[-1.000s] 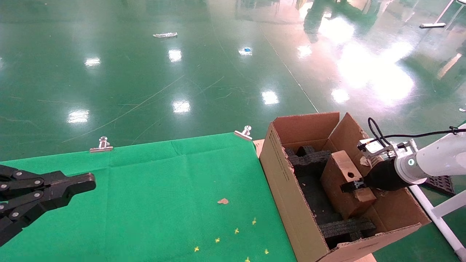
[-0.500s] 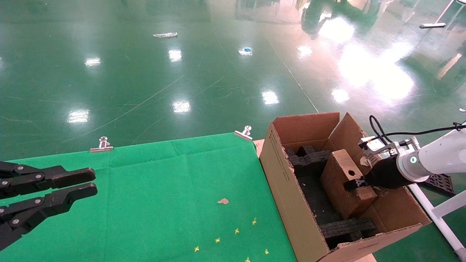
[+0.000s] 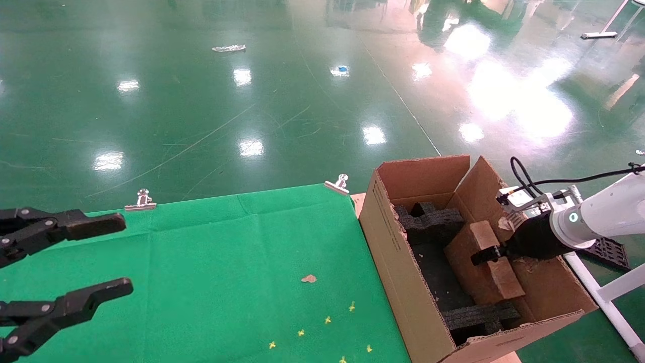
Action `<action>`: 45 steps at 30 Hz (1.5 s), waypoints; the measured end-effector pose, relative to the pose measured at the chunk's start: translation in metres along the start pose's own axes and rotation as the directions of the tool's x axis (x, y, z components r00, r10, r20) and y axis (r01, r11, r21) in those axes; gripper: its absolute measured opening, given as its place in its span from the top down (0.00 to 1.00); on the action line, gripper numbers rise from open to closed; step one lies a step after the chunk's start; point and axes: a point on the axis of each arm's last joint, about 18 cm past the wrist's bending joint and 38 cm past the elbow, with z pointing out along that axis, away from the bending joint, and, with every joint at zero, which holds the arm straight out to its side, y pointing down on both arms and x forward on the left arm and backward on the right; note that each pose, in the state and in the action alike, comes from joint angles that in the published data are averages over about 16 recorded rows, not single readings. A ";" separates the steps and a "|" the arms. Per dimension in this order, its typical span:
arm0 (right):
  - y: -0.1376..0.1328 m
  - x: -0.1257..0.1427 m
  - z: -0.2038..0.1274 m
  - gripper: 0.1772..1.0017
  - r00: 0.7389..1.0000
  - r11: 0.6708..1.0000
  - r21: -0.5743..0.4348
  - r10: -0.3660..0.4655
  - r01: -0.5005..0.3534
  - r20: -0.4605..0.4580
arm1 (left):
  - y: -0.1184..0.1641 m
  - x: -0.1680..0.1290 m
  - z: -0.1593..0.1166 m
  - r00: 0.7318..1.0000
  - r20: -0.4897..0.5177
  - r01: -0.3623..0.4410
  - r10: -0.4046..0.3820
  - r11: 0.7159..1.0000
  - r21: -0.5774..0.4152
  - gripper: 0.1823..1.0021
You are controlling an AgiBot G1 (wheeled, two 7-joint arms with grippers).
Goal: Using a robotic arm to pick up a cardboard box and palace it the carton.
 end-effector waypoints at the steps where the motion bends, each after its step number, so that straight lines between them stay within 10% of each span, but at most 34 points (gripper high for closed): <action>1: -0.001 0.000 -0.001 0.44 1.000 1.000 0.003 -0.001 0.001 0.002 | 0.000 0.000 0.000 1.000 0.000 0.000 0.000 1.000 0.000 0.61; 16: -0.062 -0.001 -0.073 0.11 0.995 0.973 0.220 -0.081 0.065 0.064 | 0.000 0.000 0.000 1.000 0.000 0.000 0.000 1.000 0.000 0.20; 30: -0.121 -0.003 -0.189 0.01 0.959 0.815 0.535 -0.281 0.223 0.028 | 0.000 0.000 0.000 1.000 0.000 0.000 0.000 1.000 0.000 0.02; 45: -0.130 -0.062 -0.182 0.00 0.873 0.702 0.650 -0.473 0.291 0.121 | 0.000 0.000 0.000 1.000 0.000 0.000 0.000 1.000 0.000 0.00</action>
